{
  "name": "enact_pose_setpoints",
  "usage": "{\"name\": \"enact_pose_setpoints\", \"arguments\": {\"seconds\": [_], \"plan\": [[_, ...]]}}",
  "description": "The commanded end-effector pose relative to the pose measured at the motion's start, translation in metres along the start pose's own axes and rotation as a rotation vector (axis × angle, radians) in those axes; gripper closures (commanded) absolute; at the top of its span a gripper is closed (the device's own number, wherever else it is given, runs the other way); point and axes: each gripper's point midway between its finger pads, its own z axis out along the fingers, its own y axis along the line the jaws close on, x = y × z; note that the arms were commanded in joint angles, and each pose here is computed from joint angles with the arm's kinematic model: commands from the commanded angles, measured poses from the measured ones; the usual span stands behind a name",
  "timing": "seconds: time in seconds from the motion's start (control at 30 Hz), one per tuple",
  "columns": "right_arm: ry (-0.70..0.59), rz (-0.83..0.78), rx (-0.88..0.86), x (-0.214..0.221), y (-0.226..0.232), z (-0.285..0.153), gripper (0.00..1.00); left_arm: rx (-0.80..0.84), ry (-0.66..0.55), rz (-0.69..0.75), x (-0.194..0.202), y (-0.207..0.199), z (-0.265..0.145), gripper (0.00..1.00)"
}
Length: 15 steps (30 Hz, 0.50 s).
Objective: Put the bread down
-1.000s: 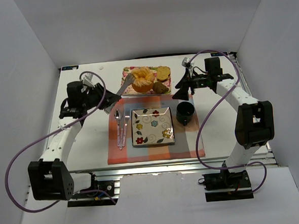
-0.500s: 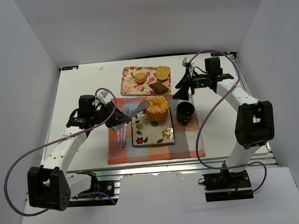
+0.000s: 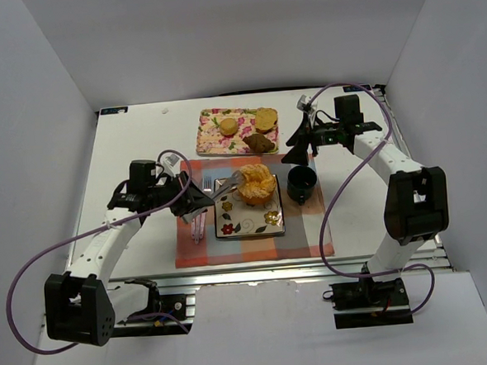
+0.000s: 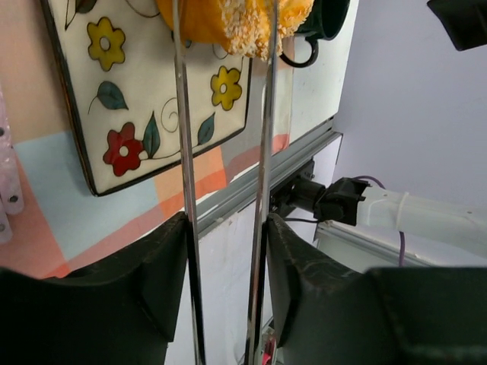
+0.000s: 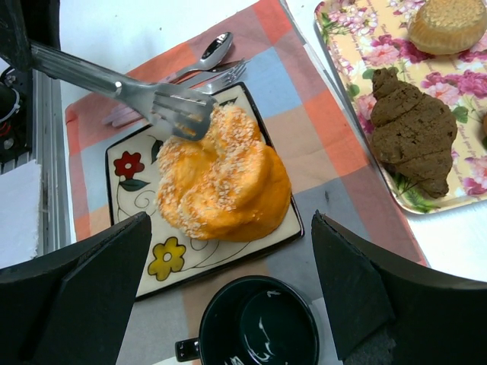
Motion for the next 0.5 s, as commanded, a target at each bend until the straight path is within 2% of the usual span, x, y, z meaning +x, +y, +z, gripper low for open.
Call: {"name": "enact_pose_setpoints", "arguments": {"seconds": [0.0, 0.23, 0.47], "plan": [[-0.021, -0.033, -0.004, -0.011, 0.011, -0.007, 0.11, 0.018, 0.024, 0.036, 0.008, -0.005, -0.005, 0.46], [-0.02, -0.032, -0.007, -0.01, 0.011, -0.007, 0.11, 0.034, -0.003, 0.067, 0.003, -0.015, -0.011, 0.45], [-0.02, -0.035, -0.011, -0.008, 0.012, -0.007, 0.11, 0.014, -0.078, 0.16, -0.021, -0.035, -0.023, 0.45]]}}
